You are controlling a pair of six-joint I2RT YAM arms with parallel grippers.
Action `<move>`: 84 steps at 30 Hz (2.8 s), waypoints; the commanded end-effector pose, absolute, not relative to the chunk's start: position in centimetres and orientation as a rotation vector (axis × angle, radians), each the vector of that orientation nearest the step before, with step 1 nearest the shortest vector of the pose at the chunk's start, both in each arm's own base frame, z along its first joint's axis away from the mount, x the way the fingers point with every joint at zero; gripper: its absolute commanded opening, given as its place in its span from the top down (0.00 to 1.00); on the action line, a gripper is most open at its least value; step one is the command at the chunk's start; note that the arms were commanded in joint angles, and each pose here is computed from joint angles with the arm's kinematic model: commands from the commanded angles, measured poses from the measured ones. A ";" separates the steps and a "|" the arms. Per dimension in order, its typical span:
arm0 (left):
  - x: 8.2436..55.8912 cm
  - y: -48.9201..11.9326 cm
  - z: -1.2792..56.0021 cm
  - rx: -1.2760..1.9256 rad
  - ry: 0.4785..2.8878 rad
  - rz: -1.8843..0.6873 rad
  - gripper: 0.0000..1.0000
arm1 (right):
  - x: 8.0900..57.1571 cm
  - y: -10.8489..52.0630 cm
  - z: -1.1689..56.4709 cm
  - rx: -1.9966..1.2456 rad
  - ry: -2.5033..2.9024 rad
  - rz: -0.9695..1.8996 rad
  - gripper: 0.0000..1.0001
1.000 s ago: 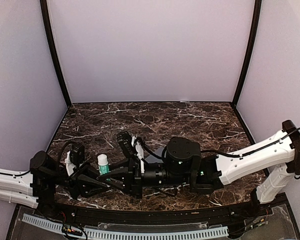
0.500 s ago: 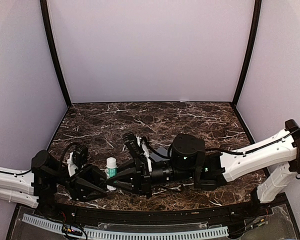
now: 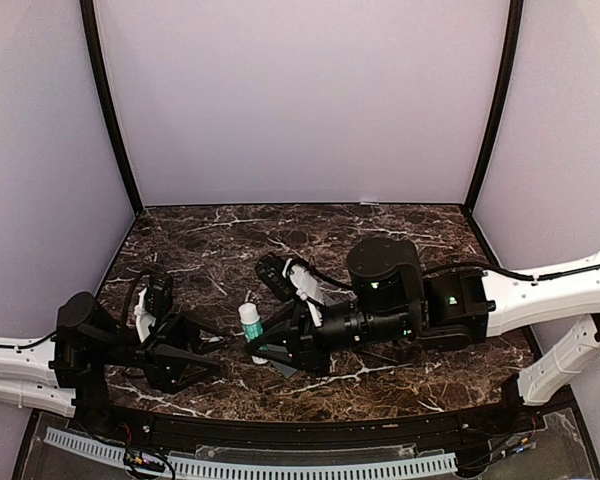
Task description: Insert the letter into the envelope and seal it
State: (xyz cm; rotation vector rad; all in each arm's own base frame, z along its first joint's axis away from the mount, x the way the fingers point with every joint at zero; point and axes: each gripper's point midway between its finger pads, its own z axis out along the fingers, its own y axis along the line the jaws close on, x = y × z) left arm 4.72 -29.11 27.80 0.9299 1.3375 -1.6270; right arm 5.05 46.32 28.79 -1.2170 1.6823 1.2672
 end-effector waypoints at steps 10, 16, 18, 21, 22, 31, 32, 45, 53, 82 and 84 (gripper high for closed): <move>7.2 -30.4 26.8 0.876 1.428 -1.496 0.37 | 3.2 46.9 24.8 -1.431 1.781 1.171 1.00; 7.5 -30.9 26.3 0.883 1.453 -1.483 0.47 | 3.1 47.3 24.5 -1.441 1.785 1.168 1.00; 7.6 -31.1 26.1 0.889 1.461 -1.482 0.49 | 3.1 47.5 24.1 -1.451 1.793 1.165 1.00; 7.6 -31.3 26.0 0.895 1.464 -1.484 0.50 | 3.1 47.8 23.9 -1.457 1.800 1.159 1.00; 7.5 -31.4 25.9 0.898 1.467 -1.485 0.50 | 3.2 47.8 23.8 -1.457 1.804 1.155 1.00; 7.9 -31.9 25.5 0.901 1.496 -1.473 0.91 | 3.7 48.0 23.4 -1.433 1.813 1.127 1.00; 7.9 -31.9 25.5 0.897 1.498 -1.473 0.96 | 3.9 48.0 23.4 -1.423 1.812 1.119 1.00; 12.1 -30.5 28.2 0.485 1.499 -1.502 1.00 | 8.8 45.0 26.5 -0.984 1.529 1.056 0.33; 16.2 -30.7 29.9 0.171 1.542 -1.485 1.00 | 11.3 43.0 29.8 -0.780 1.236 0.895 0.32; 16.3 -32.3 34.1 0.140 1.517 -1.574 1.00 | 13.3 45.5 32.4 -0.643 1.029 0.636 0.55; 16.2 -32.4 34.1 0.148 1.518 -1.574 1.00 | 13.4 45.4 32.4 -0.644 1.030 0.629 0.57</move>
